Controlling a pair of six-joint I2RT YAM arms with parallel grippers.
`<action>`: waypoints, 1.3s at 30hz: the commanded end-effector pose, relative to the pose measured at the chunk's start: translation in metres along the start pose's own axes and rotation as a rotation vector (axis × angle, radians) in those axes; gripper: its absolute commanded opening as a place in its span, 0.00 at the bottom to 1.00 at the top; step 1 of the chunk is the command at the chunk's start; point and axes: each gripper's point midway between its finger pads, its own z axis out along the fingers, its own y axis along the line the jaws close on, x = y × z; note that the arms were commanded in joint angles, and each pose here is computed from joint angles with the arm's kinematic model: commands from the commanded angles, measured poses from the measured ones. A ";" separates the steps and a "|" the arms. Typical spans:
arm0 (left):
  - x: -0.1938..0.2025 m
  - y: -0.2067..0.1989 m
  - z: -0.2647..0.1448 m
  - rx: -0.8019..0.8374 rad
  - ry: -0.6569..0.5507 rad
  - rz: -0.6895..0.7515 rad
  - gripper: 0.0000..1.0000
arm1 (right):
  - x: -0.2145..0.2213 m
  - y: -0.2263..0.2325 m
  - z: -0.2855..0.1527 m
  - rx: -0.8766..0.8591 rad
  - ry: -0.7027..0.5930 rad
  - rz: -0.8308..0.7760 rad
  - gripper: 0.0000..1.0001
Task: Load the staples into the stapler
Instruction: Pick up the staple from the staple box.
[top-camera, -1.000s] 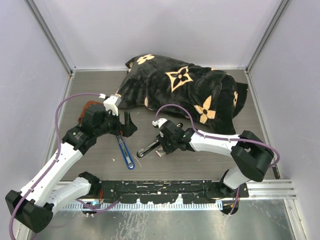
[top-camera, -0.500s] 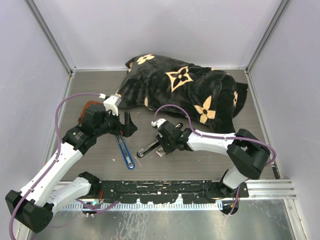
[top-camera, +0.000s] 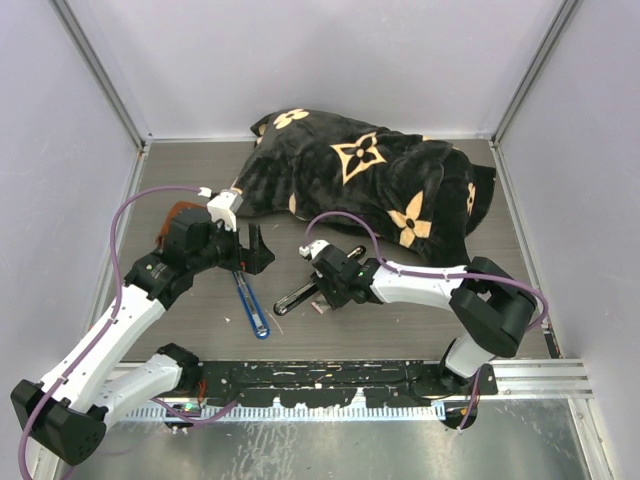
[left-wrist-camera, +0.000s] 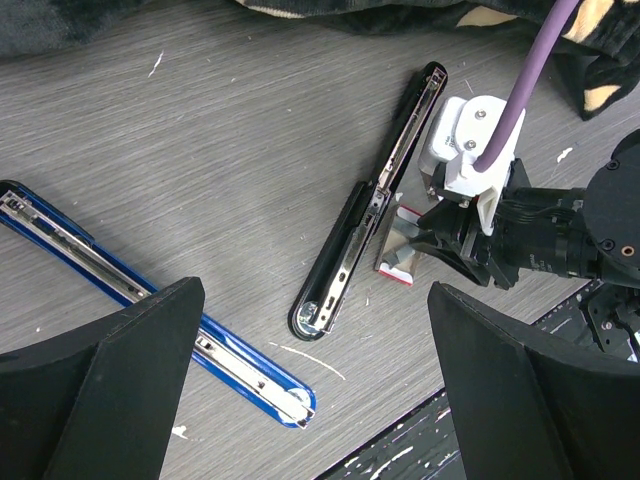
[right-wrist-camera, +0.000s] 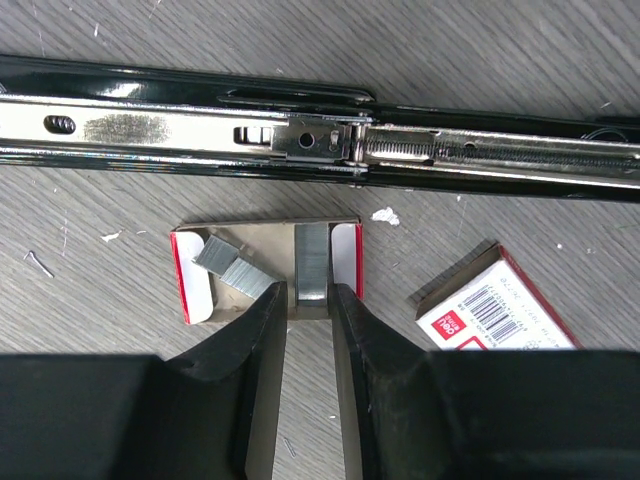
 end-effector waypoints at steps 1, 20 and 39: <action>-0.018 -0.005 -0.003 0.015 -0.055 0.020 0.97 | -0.009 -0.003 0.004 0.043 -0.013 -0.025 0.30; -0.018 -0.004 -0.005 0.014 -0.058 0.021 0.97 | -0.003 0.000 0.010 0.042 0.021 -0.018 0.25; -0.008 -0.034 0.002 0.207 -0.099 -0.061 0.97 | -0.074 0.009 -0.062 -0.251 -0.187 0.131 0.16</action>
